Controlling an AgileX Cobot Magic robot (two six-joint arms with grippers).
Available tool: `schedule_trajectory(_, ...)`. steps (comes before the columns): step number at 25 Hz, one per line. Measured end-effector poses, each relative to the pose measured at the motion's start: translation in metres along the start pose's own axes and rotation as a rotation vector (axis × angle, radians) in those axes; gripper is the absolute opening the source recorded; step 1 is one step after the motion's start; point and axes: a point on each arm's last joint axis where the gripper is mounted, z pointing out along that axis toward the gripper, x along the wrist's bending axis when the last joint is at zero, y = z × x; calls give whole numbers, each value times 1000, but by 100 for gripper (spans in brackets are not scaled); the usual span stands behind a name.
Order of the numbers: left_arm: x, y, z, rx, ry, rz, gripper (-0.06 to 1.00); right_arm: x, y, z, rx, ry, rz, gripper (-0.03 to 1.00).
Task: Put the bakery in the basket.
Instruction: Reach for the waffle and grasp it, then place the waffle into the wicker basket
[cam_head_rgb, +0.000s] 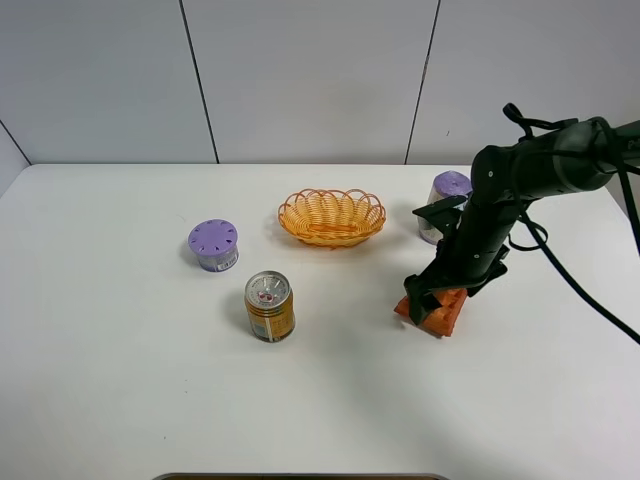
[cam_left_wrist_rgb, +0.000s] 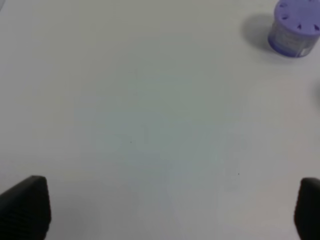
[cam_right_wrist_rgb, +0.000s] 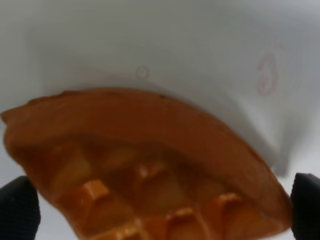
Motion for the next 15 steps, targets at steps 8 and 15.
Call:
schedule_trajectory(8,0,0,0,0,0,0,99,-1,-1,11,31,6,4,95)
schedule_trajectory(15,0,0,0,0,0,0,99,-1,-1,11,31,7,5,82)
